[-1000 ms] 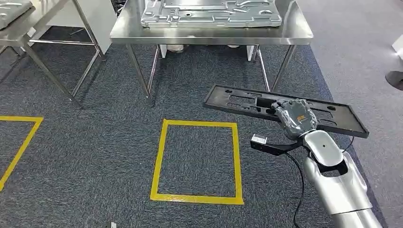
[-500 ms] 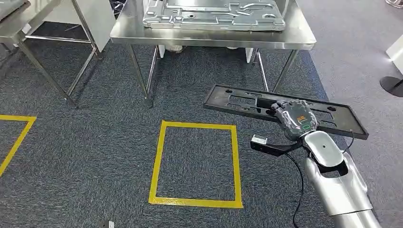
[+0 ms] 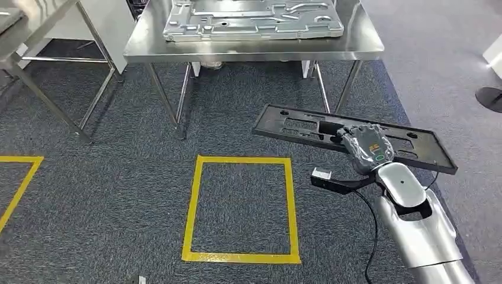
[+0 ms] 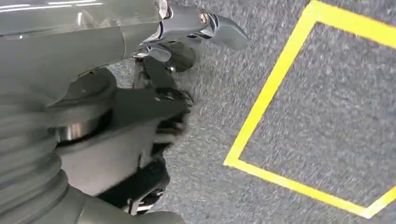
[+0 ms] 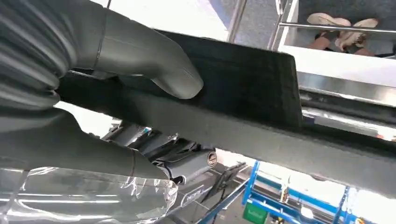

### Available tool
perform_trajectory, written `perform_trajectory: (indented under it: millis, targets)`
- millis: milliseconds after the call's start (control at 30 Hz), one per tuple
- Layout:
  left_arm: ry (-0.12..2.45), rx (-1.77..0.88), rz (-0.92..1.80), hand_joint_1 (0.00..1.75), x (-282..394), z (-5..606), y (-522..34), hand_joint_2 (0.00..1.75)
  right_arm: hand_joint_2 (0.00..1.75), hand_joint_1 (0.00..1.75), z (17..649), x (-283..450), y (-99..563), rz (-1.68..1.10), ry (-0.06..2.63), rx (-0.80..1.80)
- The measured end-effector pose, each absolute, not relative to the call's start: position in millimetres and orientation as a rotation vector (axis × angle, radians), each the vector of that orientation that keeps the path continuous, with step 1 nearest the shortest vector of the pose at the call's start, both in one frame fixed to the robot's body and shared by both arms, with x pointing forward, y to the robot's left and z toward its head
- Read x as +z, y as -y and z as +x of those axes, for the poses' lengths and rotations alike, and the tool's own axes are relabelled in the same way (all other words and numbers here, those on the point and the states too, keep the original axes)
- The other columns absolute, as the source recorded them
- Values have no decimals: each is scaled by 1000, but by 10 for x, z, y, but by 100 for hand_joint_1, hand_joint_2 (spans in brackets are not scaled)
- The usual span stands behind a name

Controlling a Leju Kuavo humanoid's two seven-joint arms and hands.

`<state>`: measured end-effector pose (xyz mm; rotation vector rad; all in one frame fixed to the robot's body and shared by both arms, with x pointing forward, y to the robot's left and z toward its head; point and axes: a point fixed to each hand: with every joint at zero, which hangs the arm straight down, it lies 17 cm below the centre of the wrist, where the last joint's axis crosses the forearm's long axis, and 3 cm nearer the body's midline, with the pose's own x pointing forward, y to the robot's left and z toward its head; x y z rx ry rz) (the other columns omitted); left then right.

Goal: Take the parts from the cabinet and place them on the table.

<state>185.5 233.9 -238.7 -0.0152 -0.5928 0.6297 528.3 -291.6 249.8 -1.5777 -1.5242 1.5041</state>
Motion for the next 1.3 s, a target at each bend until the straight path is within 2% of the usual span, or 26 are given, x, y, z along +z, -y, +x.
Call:
perform_trajectory:
  millis: [1300]
  targets:
    - [586,631,-12,0,-2399,1821,-2342,175,175,175,5312,2557,2921,-1583,1519,1507]
